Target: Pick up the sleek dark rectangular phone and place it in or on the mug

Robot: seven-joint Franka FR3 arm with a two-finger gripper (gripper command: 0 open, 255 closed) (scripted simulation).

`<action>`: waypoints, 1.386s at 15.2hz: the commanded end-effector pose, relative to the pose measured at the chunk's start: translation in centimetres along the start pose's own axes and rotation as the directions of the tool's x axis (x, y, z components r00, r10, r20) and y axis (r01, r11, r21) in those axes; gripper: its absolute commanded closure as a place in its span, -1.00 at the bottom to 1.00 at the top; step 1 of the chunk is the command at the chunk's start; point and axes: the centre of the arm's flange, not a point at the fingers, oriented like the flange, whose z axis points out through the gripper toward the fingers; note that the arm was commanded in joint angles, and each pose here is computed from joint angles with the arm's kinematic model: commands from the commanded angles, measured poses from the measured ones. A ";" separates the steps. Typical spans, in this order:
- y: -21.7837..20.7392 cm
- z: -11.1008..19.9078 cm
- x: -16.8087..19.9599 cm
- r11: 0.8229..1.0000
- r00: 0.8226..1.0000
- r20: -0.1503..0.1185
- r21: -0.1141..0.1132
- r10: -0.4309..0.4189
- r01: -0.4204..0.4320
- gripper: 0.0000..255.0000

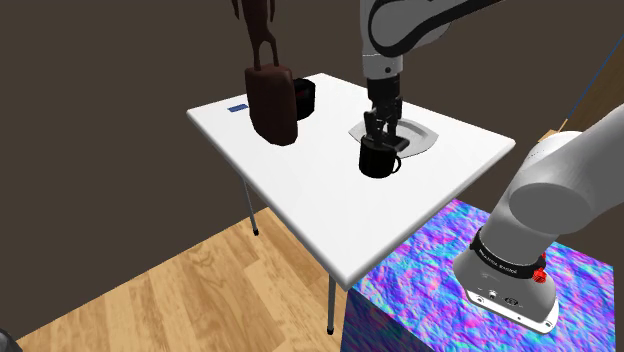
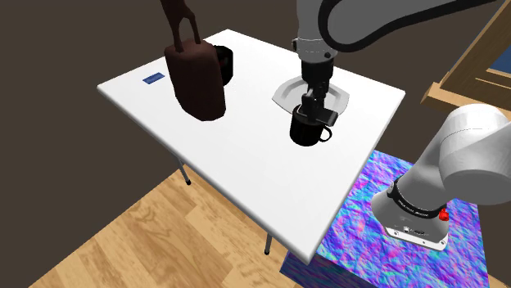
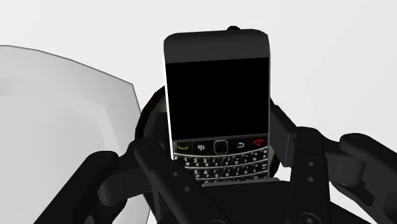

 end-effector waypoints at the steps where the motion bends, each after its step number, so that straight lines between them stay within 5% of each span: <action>1: 0.0 0.2 0.1 1.000 1.000 0.000 0.000 0.000 0.000 1.00; 6: 0.0 0.2 0.1 1.000 1.000 0.000 0.000 0.000 0.000 1.00; 7: 0.0 0.2 0.0 1.000 1.000 0.000 0.000 0.000 0.000 -1.00; 12: 0.0 0.2 0.1 1.000 1.000 0.000 0.000 0.000 0.000 -1.00; 16: 0.0 -4.8 0.1 1.000 1.000 0.000 0.000 0.000 0.000 -1.00; 21: 0.0 -4.8 0.1 1.000 1.000 0.000 0.000 0.000 0.000 -1.00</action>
